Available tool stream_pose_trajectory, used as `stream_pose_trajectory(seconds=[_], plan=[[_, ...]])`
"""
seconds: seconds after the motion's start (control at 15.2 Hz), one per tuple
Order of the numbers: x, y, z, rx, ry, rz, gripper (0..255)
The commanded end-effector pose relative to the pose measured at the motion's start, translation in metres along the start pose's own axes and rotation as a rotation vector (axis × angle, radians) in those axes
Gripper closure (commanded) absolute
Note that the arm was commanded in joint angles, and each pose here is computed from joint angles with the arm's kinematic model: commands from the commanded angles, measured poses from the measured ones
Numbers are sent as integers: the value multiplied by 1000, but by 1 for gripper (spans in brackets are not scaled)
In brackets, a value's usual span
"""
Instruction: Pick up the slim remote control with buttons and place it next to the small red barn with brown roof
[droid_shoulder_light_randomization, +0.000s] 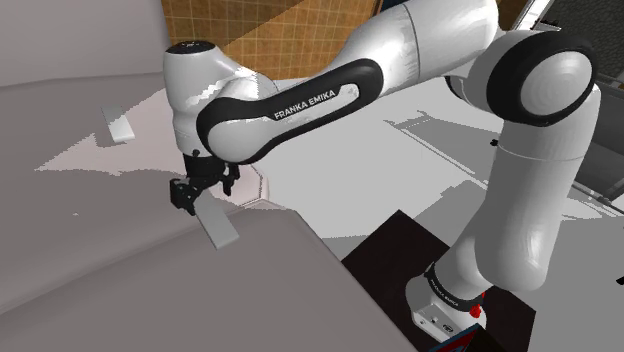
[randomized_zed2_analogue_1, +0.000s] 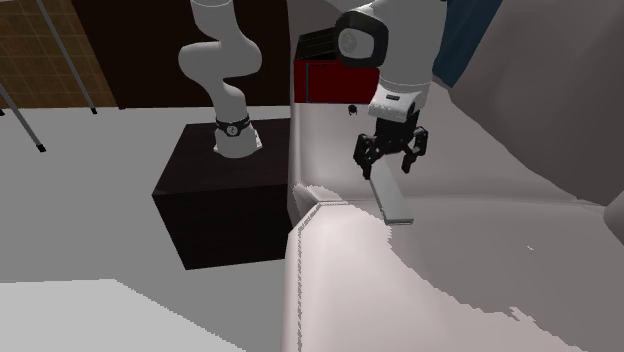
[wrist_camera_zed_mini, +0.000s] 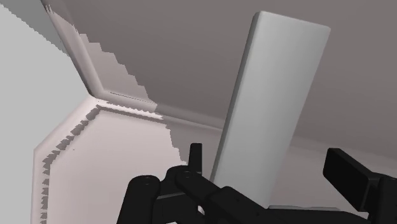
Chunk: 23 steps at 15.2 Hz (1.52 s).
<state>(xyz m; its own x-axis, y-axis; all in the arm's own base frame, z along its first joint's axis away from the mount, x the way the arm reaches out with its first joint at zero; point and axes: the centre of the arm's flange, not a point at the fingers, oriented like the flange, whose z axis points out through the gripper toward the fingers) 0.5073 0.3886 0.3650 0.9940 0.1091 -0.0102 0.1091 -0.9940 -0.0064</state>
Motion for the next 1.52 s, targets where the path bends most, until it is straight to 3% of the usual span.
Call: stream_pose_trajectory(seconds=[0.0,0.33,0.79,0.86,1.45], plan=[[2,-3,10,-1,0,0,0],[2,-3,34,-1,0,0,0],[2,-3,34,-1,0,0,0],[2,-3,34,-1,0,0,255],[2,-3,34,-1,0,0,255]])
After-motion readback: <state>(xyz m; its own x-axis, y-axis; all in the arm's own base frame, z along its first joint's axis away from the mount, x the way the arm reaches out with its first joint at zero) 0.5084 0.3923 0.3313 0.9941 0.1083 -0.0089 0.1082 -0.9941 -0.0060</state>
